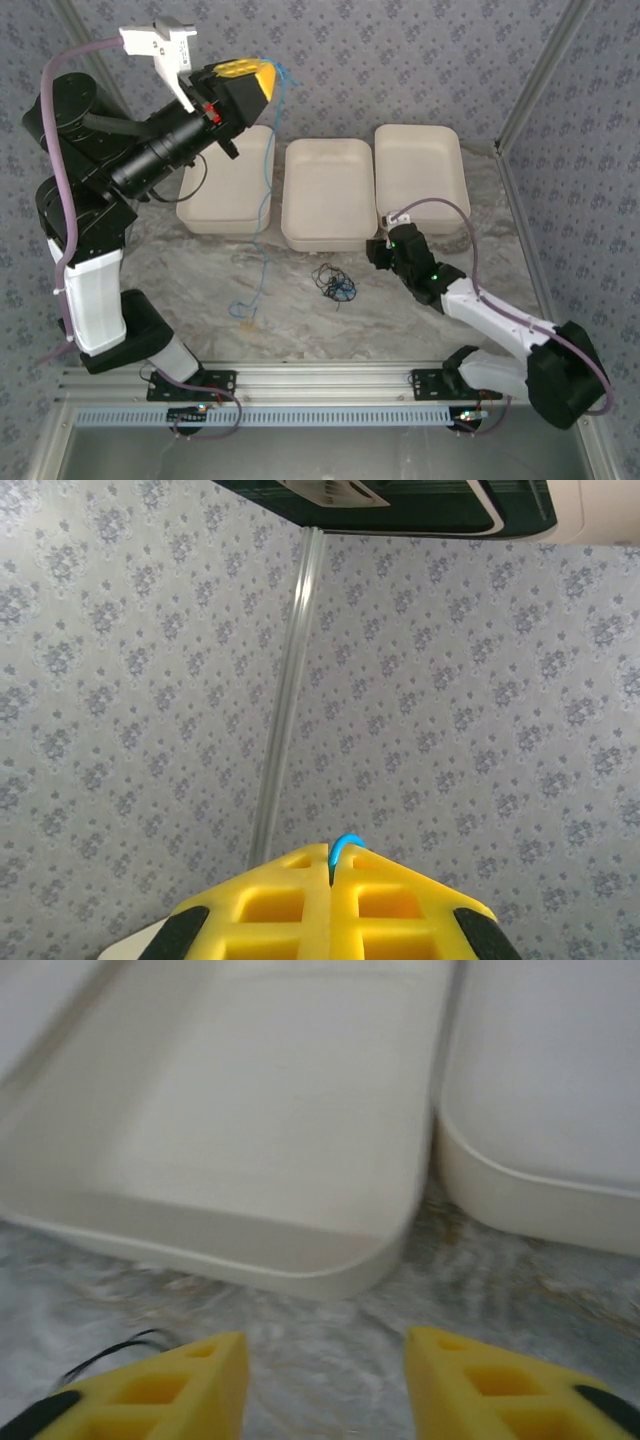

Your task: Untangle the cables

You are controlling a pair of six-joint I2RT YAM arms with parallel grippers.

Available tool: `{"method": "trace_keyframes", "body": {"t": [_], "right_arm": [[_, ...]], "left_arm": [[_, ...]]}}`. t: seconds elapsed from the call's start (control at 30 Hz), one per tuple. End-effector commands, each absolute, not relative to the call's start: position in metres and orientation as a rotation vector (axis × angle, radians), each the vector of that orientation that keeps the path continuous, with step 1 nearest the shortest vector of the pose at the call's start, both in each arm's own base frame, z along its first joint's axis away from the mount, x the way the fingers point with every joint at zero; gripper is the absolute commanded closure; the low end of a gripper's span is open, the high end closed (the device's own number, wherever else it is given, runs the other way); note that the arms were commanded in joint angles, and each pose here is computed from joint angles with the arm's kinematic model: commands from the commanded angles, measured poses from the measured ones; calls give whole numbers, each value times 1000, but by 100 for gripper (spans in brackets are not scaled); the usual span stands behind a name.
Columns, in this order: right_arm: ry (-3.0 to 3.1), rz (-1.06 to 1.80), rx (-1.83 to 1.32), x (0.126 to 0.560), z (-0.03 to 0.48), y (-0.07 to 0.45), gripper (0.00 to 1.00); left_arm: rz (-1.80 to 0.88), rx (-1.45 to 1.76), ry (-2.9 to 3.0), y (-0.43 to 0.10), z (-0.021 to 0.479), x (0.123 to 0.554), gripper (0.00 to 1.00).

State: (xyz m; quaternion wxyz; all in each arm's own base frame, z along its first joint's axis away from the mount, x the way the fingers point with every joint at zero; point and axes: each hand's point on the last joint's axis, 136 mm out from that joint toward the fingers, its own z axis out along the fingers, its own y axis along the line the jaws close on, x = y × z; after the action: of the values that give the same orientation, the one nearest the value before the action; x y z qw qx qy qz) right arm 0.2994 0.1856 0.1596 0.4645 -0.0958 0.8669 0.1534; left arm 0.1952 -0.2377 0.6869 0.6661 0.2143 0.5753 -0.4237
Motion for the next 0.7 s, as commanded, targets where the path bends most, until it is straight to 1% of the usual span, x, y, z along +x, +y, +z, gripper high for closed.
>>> {"method": "trace_keyframes", "body": {"t": [0.0, 0.17, 0.23, 0.27, 0.4, 0.67], "right_arm": [[2082, 598, -462, 257, 175, 234, 45], [1910, 759, -684, 213, 179, 287, 28], [1864, 785, -769, 199, 169, 304, 21], [1845, 805, -804, 195, 166, 312, 19], [1822, 791, -946, 182, 143, 344, 15], [1847, 608, -859, 223, 121, 360, 14]], "left_arm": [[-828, 466, 1320, -218, 681, 199, 100], [-728, 461, 1357, -210, 663, 208, 100], [-727, 461, 1357, -210, 660, 209, 100], [-726, 462, 1359, -210, 659, 209, 100], [-725, 475, 1374, -214, 655, 212, 100], [-681, 486, 1409, -217, 644, 222, 100]]}}
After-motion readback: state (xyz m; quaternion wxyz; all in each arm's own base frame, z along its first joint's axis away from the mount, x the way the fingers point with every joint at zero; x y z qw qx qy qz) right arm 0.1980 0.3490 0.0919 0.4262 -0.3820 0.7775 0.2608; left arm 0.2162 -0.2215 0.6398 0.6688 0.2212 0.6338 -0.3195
